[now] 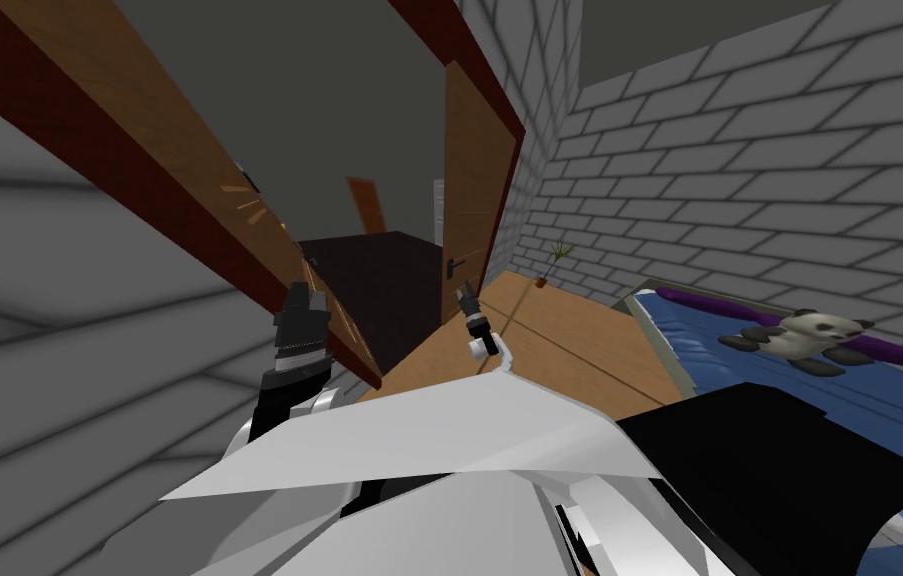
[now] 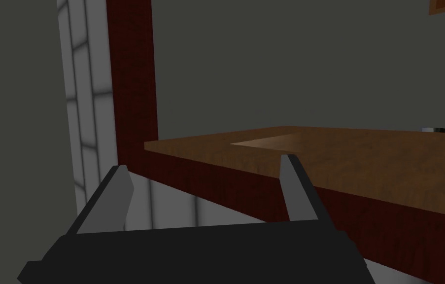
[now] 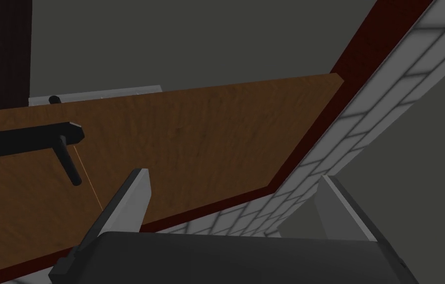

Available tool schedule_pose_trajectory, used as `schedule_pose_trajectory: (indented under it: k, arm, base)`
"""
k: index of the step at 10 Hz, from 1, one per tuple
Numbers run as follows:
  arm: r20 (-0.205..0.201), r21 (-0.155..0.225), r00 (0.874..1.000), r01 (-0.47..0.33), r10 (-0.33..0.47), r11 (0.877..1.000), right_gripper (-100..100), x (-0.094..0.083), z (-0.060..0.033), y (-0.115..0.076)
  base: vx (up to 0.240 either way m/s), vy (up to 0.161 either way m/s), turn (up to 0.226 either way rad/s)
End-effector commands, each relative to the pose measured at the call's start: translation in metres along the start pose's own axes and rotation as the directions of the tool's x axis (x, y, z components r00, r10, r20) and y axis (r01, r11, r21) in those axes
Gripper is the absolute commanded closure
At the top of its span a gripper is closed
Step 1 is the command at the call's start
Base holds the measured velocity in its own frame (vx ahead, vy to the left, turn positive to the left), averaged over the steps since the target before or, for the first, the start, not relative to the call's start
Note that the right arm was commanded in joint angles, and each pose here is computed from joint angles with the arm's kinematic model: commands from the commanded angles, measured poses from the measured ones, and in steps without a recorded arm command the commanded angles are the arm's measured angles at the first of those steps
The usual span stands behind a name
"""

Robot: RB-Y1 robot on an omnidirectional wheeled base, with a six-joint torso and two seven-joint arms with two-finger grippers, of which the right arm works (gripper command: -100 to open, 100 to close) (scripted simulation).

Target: Push the door open

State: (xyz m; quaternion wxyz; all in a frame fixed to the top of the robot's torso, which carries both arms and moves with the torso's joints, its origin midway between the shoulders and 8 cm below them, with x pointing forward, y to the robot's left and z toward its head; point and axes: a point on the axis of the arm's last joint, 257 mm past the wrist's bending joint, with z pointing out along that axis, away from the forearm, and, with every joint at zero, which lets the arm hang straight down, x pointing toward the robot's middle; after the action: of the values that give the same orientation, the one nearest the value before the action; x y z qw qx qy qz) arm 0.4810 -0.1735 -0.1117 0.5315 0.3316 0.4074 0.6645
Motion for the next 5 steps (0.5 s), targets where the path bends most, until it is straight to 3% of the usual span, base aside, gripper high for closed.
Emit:
schedule_pose_trajectory:
  k: [1,5]
  arm:
    - [-0.005,0.009,1.000,-0.003,0.003,1.000,-100,0.000,0.0002,-0.007]
    - [-0.038,0.055,0.999,-0.016,0.018,0.998,-100,0.007,0.0068,-0.036]
  base:
    - [0.047,-0.075,0.017]
    - [0.074,-0.088,0.049]
